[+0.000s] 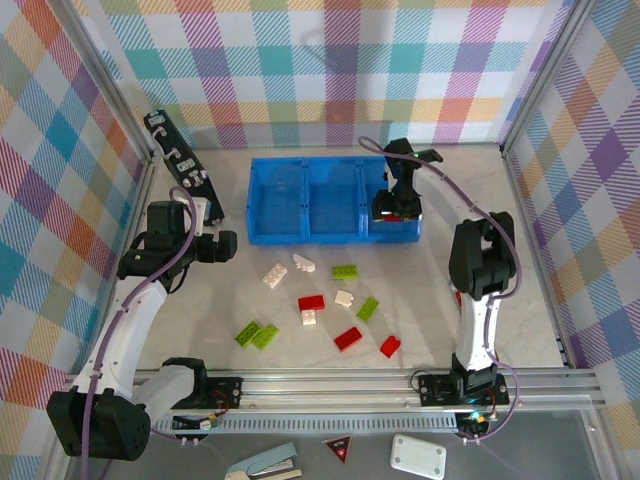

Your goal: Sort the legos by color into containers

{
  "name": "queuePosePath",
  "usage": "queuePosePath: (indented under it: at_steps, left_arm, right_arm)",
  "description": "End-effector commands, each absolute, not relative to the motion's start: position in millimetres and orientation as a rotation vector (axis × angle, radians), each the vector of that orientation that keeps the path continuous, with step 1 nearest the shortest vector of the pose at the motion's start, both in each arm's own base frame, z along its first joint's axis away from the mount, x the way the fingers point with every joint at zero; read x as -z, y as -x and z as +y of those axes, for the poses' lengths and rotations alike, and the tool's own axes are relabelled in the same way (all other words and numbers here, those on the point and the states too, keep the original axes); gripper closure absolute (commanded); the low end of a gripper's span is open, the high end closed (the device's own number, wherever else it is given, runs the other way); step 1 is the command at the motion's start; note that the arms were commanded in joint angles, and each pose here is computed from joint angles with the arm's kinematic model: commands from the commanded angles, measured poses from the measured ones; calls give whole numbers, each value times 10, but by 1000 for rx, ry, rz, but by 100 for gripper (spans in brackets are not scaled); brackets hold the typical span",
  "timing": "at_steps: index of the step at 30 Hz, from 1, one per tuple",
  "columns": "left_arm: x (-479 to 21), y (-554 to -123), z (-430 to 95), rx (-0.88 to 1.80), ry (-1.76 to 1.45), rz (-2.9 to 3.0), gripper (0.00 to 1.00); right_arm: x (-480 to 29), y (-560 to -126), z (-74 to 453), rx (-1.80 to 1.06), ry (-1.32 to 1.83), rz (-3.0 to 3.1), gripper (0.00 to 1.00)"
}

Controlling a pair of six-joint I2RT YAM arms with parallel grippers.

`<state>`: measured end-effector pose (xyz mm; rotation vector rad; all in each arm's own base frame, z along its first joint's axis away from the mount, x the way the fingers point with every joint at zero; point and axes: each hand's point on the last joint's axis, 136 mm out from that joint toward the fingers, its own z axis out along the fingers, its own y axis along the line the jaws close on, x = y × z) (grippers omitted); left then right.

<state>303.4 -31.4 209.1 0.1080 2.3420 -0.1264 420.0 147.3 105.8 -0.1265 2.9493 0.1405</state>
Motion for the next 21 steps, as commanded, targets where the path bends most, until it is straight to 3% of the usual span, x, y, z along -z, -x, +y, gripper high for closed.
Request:
queuePosePath:
  at_steps: [1, 13, 21]
  left_arm:
    - [-2100, -3044, -284, 118, -108, 2332, 0]
    - [-2080, -3052, -294, 125, -110, 2338, 0]
    - [-2069, -3051, -288, 119, -110, 2342, 0]
  right_arm:
    - [-945, -4190, 1483, -93, 169, 3004, 37]
    - [-459, -4344, 1530, -66, 114, 3087, 35]
    - [-352, -4359, 1548, -62, 108, 3109, 29]
